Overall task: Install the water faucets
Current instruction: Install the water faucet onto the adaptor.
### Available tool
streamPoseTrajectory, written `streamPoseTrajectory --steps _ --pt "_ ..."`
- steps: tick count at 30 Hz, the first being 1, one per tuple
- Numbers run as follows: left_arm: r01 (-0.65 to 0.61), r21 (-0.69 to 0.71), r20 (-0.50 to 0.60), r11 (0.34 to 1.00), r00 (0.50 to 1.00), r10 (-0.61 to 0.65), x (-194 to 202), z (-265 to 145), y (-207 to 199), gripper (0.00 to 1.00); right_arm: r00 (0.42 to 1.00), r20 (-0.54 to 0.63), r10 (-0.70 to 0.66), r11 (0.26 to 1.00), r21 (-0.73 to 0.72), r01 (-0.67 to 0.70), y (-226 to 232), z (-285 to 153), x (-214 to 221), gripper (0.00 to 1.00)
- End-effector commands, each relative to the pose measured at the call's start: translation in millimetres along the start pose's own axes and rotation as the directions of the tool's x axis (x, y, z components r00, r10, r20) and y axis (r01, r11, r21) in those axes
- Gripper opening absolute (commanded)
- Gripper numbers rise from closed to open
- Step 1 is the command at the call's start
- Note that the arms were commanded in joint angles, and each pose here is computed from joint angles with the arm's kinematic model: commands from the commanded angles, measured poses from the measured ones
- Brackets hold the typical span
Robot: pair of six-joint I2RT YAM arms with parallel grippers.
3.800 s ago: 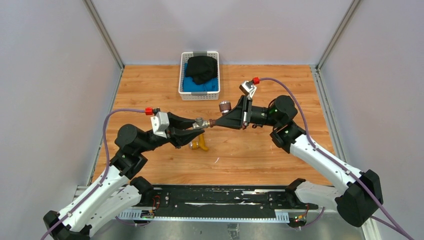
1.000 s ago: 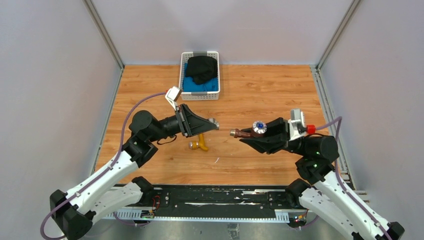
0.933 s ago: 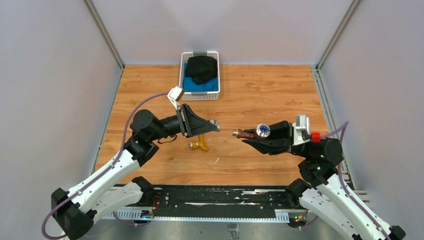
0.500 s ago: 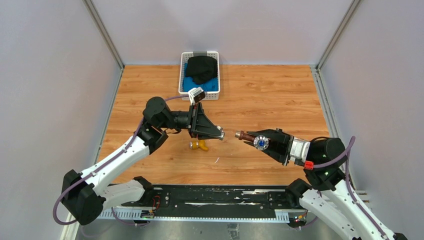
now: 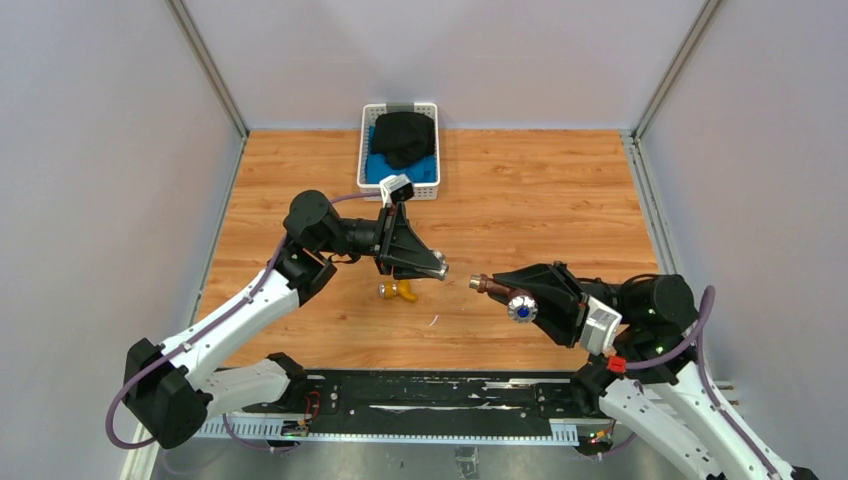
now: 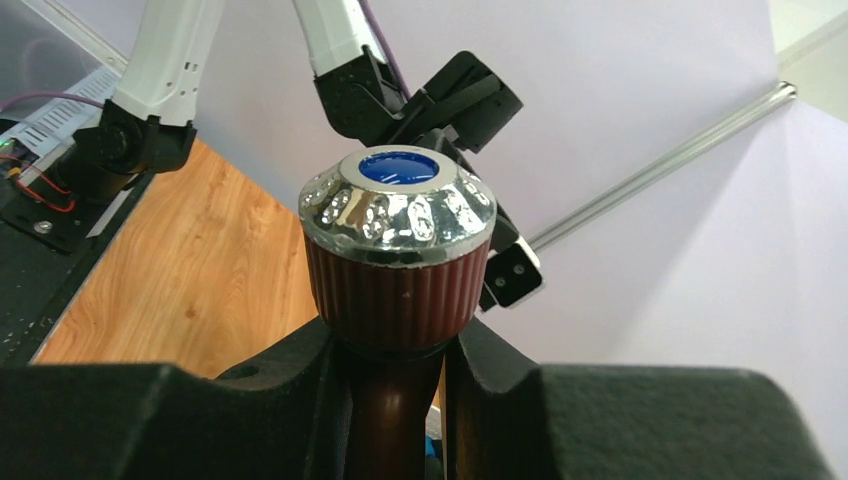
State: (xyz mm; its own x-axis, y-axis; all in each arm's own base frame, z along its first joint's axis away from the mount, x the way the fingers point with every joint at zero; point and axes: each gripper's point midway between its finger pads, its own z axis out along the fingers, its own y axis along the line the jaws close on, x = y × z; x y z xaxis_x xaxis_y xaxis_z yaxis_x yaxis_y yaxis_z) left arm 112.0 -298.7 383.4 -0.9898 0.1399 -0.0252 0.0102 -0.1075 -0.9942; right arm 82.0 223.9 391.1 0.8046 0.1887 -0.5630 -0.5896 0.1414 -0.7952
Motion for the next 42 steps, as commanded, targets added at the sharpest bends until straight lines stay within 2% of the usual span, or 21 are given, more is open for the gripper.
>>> streamPoseTrajectory --steps 1,11,16,19,35,42 --pt "-0.004 0.017 -0.033 1.000 0.999 0.005 5 -1 -14 0.00 0.997 0.042 -0.071 0.996 -0.050 0.073 8 13 7 0.00" --pt "0.043 -0.004 -0.051 0.999 0.998 -0.043 6 -2 -3 0.00 0.988 0.007 -0.155 0.985 -0.078 0.155 16 40 27 0.00" --pt "0.044 -0.007 -0.061 0.999 0.997 -0.044 9 -3 0 0.00 0.982 0.008 -0.187 0.981 -0.047 0.187 9 39 21 0.00" --pt "0.036 -0.004 -0.062 0.999 0.997 -0.036 10 -4 -2 0.00 0.975 -0.045 -0.216 0.976 -0.018 0.216 1 33 26 0.00" --pt "0.034 -0.012 -0.052 0.999 0.998 -0.035 9 -4 8 0.00 0.973 -0.047 -0.224 0.975 -0.011 0.224 -3 23 9 0.00" --pt "0.042 -0.018 -0.040 0.999 0.998 -0.043 5 -3 13 0.00 0.979 -0.052 -0.198 0.980 -0.042 0.196 4 30 19 0.00"
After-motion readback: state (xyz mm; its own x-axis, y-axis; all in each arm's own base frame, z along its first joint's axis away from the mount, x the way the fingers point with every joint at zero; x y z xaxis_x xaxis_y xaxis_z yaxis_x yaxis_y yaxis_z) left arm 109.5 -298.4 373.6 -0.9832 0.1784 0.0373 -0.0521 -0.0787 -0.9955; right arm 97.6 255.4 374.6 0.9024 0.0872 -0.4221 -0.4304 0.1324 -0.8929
